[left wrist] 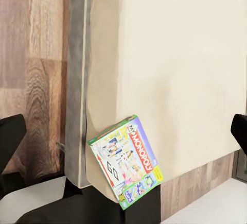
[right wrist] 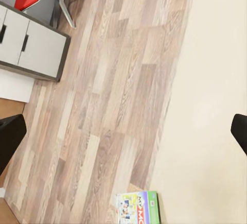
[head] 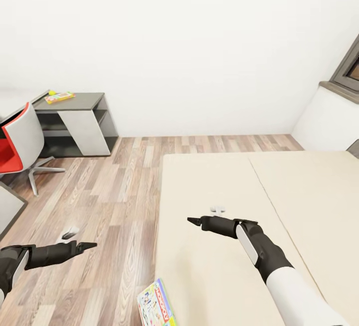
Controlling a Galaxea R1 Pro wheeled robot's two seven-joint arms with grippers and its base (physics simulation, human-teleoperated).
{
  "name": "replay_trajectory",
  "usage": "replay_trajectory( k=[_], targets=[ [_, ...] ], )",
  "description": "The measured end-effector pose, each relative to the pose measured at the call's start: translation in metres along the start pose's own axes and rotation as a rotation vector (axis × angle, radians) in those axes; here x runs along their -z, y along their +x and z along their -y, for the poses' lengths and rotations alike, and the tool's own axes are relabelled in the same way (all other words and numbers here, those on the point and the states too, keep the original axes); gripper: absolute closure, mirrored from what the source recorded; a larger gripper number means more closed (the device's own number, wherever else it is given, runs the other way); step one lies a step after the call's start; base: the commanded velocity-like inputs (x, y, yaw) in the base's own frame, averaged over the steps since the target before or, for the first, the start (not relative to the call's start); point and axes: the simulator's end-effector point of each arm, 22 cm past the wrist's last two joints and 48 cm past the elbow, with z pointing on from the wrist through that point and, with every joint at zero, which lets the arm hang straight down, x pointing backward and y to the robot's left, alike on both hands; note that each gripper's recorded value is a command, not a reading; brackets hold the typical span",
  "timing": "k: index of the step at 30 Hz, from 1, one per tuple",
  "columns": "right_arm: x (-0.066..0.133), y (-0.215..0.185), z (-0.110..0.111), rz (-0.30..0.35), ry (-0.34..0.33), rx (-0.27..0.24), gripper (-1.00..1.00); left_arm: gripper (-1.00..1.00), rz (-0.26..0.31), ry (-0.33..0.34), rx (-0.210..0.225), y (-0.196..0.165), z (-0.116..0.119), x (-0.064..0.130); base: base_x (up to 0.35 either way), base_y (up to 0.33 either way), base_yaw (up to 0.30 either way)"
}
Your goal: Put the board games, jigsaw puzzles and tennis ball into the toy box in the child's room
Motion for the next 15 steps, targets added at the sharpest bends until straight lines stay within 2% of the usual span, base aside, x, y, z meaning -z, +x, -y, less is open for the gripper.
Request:
replay_trajectory(
  k=[15],
  targets=[
    [0.006,-0.011,-0.009,0.02,-0.003,0.02,-1.0,-1.0,0.02,-0.101,-0.011,-0.007,-0.016,0.007,0.0,0.0,0.0]
  ],
)
